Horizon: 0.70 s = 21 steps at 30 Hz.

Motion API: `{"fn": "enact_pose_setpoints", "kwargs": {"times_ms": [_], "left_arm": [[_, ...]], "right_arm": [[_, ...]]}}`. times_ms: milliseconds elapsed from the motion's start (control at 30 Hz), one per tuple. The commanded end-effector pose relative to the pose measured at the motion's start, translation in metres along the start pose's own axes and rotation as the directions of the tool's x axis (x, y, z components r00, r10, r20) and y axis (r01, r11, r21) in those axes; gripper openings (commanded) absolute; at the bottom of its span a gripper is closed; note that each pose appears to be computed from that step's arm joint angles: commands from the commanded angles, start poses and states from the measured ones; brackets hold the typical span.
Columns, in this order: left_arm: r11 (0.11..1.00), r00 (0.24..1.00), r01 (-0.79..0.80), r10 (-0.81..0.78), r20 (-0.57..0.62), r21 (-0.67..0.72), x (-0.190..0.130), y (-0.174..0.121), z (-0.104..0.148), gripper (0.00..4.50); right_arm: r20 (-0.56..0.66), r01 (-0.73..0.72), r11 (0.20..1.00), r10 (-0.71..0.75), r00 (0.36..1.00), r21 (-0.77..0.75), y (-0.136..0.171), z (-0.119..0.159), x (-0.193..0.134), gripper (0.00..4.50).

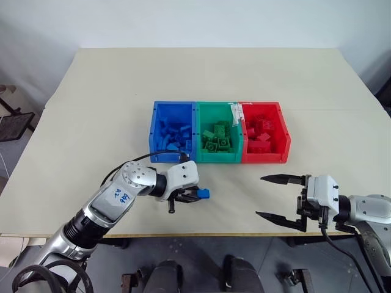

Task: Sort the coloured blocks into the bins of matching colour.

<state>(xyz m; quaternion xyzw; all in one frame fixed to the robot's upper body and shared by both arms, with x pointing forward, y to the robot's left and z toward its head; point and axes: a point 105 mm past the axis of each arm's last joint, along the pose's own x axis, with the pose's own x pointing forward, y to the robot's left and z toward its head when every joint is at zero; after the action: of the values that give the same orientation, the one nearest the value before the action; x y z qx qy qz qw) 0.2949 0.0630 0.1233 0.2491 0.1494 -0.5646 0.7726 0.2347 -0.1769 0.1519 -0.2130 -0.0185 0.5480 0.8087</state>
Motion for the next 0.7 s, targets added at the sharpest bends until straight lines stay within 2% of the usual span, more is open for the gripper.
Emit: {"fn": "enact_pose_setpoints", "kwargs": {"times_ms": [33, 100, 200, 300, 400, 467, 533, 700], "left_arm": [[0.908, 0.866, -0.37, 0.413, 0.28, -0.195, -0.049, 0.057, 0.034, 0.93], [0.847, 0.794, -0.432, 0.52, 0.314, -0.31, -0.062, 0.068, 0.035, 0.93], [0.782, 0.718, -0.521, 0.618, 0.321, -0.341, -0.069, 0.089, 0.042, 0.93], [0.764, 0.71, -0.549, 0.641, 0.293, -0.339, -0.061, 0.105, 0.043, 0.93], [0.745, 0.699, -0.568, 0.661, 0.274, -0.349, -0.056, 0.118, 0.044, 0.93], [0.767, 0.718, -0.532, 0.634, 0.289, -0.36, -0.053, 0.119, 0.048, 1.69], [0.782, 0.727, -0.517, 0.615, 0.305, -0.348, -0.054, 0.118, 0.05, 2.24], [0.801, 0.718, -0.526, 0.599, 0.355, -0.286, -0.078, 0.112, 0.042, 3.77]], "right_arm": [[0.109, 0.12, 0.991, -0.114, 0.987, -0.052, -0.008, 0.025, -0.006, 4.5], [0.16, 0.195, 0.981, -0.188, 0.969, -0.026, -0.016, 0.035, -0.01, 4.5], [0.222, 0.296, 0.955, -0.29, 0.931, 0.006, -0.03, 0.046, -0.014, 4.5], [0.264, 0.35, 0.936, -0.346, 0.9, 0.035, -0.042, 0.055, -0.013, 4.5], [0.264, 0.338, 0.941, -0.334, 0.905, 0.031, -0.044, 0.058, -0.009, 4.5], [0.258, 0.325, 0.945, -0.32, 0.912, 0.021, -0.045, 0.058, -0.007, 4.5], [0.251, 0.314, 0.949, -0.307, 0.918, 0.012, -0.046, 0.057, -0.006, 4.5], [0.241, 0.286, 0.958, -0.277, 0.93, -0.003, -0.046, 0.052, -0.002, 4.5]]}}
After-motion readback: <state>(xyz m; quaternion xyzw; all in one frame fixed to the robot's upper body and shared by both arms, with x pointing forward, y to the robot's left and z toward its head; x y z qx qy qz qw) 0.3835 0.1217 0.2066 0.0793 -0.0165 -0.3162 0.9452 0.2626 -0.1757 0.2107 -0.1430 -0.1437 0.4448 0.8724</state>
